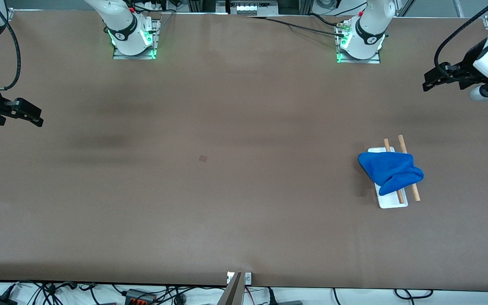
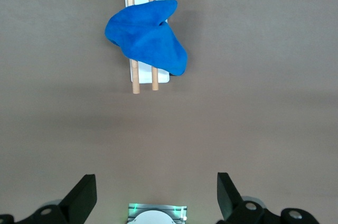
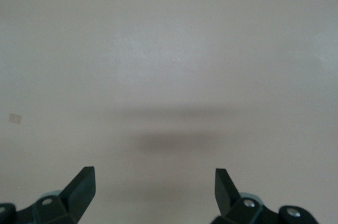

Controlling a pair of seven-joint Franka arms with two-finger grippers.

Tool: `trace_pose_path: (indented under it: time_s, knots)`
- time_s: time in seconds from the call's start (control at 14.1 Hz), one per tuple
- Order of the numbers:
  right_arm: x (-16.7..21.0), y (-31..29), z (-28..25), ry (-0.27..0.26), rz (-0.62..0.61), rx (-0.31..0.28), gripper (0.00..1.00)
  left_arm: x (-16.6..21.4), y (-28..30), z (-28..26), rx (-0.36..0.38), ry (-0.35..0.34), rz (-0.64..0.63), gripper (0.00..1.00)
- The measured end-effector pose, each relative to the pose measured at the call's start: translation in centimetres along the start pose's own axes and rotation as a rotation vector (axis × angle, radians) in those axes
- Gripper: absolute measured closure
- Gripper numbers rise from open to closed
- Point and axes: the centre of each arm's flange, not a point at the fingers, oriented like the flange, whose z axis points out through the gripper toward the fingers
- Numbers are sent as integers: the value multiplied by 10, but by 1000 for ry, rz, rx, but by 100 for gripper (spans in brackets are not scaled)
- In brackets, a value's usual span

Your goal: Pass towel and hang on rack

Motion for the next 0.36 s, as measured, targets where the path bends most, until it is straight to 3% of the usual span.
trace_pose_path:
  time_s: [0.36]
  knots:
    - [0, 0, 0, 0, 0, 0, 0, 4, -5, 5, -6, -14, -8, 0]
